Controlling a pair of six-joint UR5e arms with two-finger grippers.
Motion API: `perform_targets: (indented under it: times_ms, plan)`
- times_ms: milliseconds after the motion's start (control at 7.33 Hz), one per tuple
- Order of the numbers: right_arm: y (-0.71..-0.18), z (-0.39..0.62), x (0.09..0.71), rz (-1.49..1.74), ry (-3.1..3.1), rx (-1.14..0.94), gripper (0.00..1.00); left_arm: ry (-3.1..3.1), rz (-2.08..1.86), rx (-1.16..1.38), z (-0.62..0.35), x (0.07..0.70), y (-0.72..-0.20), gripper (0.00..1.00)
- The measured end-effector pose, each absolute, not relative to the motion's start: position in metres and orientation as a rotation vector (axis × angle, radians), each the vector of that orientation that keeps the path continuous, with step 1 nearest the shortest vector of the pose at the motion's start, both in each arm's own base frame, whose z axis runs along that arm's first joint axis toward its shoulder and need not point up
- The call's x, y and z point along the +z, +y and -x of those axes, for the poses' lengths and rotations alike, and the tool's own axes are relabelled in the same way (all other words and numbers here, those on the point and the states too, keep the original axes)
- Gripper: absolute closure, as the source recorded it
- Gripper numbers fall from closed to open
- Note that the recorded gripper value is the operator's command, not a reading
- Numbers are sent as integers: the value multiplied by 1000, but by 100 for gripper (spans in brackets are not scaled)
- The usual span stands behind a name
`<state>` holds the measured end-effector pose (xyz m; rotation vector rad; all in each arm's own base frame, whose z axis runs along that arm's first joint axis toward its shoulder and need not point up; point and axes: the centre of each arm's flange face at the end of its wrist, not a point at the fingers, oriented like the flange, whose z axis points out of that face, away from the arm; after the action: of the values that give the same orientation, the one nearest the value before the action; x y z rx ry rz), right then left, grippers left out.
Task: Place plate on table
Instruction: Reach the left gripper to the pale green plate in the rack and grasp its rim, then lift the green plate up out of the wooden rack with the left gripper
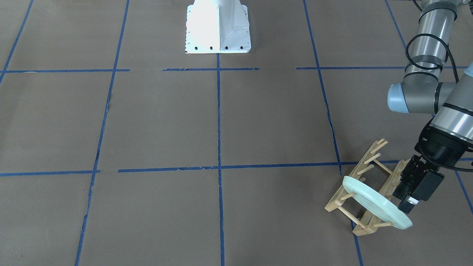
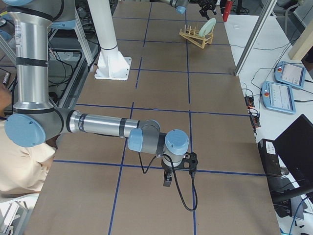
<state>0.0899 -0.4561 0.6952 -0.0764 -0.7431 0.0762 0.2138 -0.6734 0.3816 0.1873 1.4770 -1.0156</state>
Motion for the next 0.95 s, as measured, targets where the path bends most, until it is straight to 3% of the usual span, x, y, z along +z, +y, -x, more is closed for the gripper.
perform_targets:
  times_ms: [273,545,955]
  plan:
    - [-456,-90,695,76,-743,76,0,1479,-197,-1016,-226,377,-673,67]
    - [-456,-90,695,77,-743,76,0,1481,-199,-1011,-232,376,-672,100]
    - [-456,-90,695,77,-743,76,0,1519,-232,-989,-220,352,-667,100]
